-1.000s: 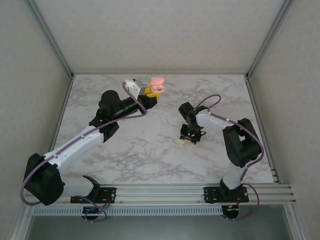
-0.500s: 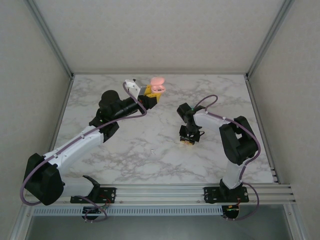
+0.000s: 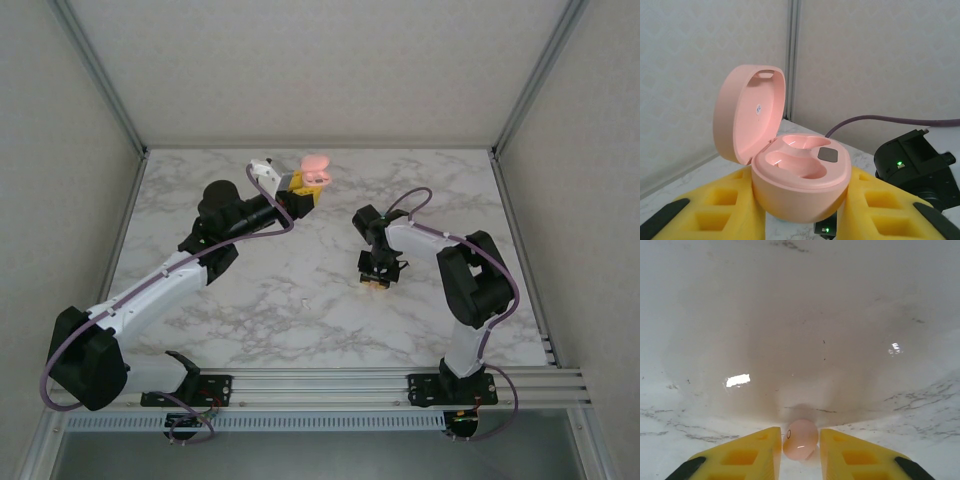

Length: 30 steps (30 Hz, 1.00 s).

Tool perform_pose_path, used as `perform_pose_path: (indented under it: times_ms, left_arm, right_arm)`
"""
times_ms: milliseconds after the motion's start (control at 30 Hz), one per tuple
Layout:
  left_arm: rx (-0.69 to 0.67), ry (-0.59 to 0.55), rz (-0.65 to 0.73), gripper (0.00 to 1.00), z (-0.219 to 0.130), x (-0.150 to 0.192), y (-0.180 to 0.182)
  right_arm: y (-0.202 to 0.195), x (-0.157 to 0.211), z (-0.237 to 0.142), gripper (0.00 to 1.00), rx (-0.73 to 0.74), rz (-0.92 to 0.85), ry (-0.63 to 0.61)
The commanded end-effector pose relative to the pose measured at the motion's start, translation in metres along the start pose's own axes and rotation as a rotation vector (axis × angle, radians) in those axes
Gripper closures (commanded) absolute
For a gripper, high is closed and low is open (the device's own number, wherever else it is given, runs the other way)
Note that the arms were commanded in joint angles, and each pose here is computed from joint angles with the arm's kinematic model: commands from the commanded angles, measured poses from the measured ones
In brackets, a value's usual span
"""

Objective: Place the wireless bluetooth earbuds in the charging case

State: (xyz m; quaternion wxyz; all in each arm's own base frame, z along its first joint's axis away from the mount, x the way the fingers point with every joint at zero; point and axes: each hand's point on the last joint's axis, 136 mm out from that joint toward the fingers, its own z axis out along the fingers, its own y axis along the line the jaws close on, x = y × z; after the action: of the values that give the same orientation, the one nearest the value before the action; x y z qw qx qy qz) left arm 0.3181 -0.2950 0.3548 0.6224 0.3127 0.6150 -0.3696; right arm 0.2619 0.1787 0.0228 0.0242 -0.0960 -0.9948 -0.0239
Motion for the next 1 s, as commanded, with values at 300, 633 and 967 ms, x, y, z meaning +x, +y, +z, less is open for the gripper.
perform_pose_path:
  times_ms: [300, 633, 967]
  left_arm:
    - [-0.011, -0.04, 0.024, 0.8, -0.002, -0.02, 0.002]
    - [-0.008, -0.036, 0.019, 0.8, -0.001, -0.02, 0.002]
    - [-0.009, -0.039, 0.02, 0.8, -0.001, -0.021, 0.002]
  right_arm:
    - [0.001, 0.003, 0.005, 0.73, 0.019, -0.049, 0.025]
    - [0.003, 0.002, 0.007, 0.74, 0.024, -0.061, 0.03]
    - [0.003, -0.004, -0.001, 0.71, 0.017, -0.04, -0.003]
